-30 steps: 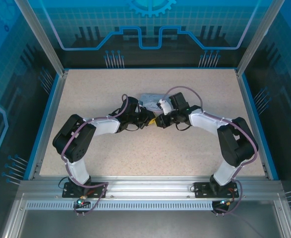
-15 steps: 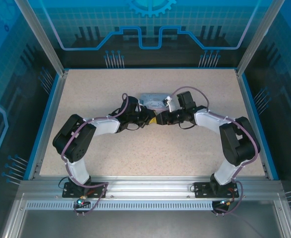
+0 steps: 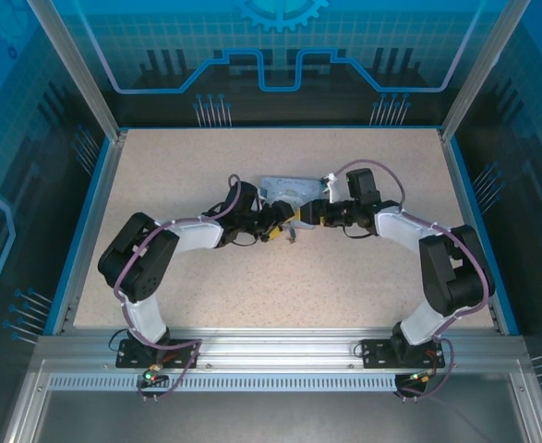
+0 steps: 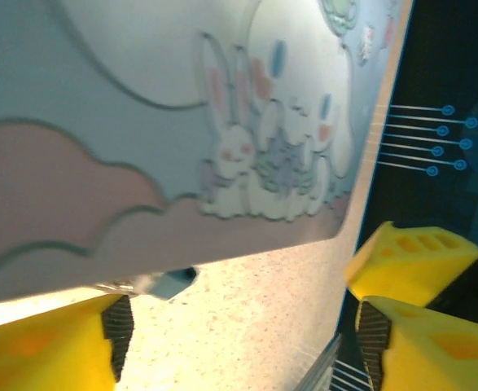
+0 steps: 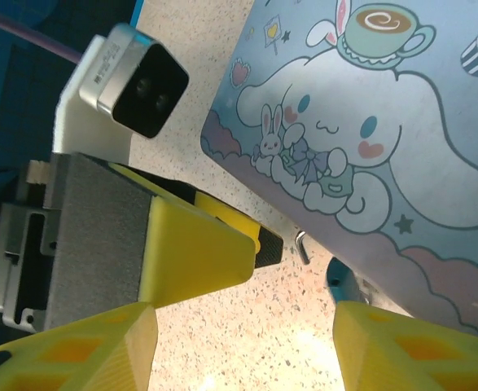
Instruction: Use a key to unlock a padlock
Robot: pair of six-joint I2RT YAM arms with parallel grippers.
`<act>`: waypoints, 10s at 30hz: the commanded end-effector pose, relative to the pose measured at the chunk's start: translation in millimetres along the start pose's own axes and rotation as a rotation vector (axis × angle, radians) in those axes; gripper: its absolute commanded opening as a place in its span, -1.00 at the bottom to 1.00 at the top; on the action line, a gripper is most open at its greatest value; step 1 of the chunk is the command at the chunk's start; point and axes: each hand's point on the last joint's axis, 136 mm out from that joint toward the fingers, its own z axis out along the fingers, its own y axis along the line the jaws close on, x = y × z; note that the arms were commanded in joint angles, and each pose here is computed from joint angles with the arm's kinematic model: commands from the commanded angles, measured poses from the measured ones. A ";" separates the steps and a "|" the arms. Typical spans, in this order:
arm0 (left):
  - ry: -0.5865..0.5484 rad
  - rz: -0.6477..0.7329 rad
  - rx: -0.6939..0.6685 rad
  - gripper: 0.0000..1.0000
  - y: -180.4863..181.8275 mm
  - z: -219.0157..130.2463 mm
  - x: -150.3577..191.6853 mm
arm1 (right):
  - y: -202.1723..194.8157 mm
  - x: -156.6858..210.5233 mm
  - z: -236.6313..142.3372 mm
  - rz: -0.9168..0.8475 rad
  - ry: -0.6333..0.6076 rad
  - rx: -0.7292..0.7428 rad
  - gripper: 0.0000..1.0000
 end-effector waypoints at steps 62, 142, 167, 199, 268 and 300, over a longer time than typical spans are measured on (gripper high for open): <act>-0.228 0.337 -0.246 0.97 -6.4 -94.5 -44.9 | -33.8 27.7 38.2 0.079 -0.168 0.162 0.04; -0.200 0.338 -0.225 0.98 -5.0 -87.3 -52.5 | -48.0 40.8 109.2 0.052 -0.156 0.211 -0.04; -0.235 0.366 -0.321 0.98 7.0 -84.8 -76.7 | -55.2 43.2 105.6 0.078 -0.162 0.223 -0.83; -0.223 0.362 -0.626 0.98 80.8 -63.3 -100.9 | -62.9 27.0 87.5 0.291 -0.280 0.103 -1.00; -0.421 0.371 -0.336 0.98 -12.9 -194.0 -45.1 | -126.5 103.2 -83.5 0.476 -0.236 0.506 0.06; -0.989 0.780 -0.600 0.98 38.8 -272.0 -74.5 | -128.7 7.7 -241.2 0.103 -0.661 1.158 1.00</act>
